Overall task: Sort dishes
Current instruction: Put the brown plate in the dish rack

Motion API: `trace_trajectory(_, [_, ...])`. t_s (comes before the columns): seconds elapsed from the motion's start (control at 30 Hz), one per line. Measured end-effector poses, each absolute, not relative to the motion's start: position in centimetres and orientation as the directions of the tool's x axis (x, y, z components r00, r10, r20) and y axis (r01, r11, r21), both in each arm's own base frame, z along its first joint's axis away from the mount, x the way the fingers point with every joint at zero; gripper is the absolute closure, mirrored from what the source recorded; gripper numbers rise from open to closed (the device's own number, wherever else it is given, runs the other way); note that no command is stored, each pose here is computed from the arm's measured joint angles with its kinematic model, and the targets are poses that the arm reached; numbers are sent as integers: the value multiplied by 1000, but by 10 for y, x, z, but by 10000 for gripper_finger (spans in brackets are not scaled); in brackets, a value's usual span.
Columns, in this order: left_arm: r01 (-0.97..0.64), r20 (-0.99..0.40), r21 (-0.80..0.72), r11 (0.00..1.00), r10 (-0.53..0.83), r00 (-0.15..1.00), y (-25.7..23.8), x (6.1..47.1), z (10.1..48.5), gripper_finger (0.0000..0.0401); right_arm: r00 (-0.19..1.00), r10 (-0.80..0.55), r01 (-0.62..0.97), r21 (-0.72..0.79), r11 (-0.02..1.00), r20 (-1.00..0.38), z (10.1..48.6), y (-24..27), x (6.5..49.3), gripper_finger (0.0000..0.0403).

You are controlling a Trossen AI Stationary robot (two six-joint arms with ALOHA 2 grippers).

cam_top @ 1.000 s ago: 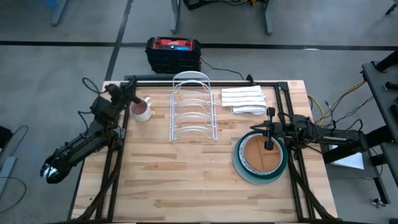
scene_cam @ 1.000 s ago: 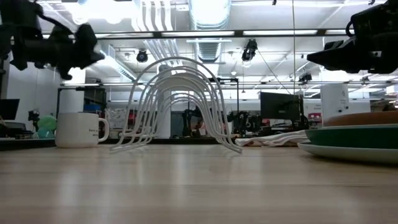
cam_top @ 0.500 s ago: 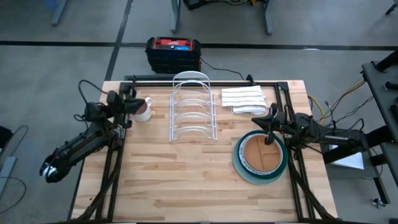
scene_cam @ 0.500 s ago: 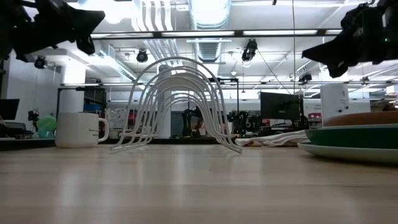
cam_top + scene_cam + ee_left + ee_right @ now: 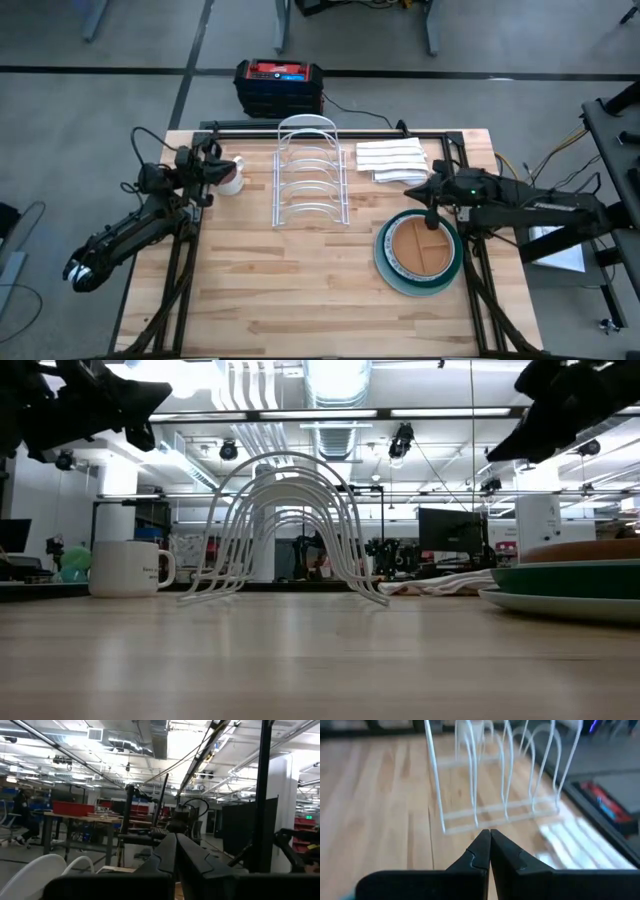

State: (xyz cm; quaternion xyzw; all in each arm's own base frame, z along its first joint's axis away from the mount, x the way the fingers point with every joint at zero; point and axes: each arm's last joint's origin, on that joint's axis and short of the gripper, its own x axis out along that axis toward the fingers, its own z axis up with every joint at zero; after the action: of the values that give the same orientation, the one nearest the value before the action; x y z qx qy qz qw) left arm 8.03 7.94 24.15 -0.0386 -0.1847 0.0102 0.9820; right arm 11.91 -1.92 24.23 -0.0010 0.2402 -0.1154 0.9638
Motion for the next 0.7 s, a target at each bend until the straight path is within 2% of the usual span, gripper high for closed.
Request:
trace_trajectory(0.1, [-6, 353, -93, 996, 39, 935, 80, 81, 240, 401, 793, -214, 221, -58, 974, -570, 243, -20, 126, 401])
trace_trajectory(0.4, [-12, 311, -155, 988, 60, 949, 83, 83, 235, 401, 666, -127, 187, 0, 982, -735, 229, -20, 153, 396])
trace_trajectory(0.7, [-17, 307, -147, 989, 62, 950, 83, 83, 234, 401, 552, -88, 124, -23, 992, -829, 220, -12, 168, 347])
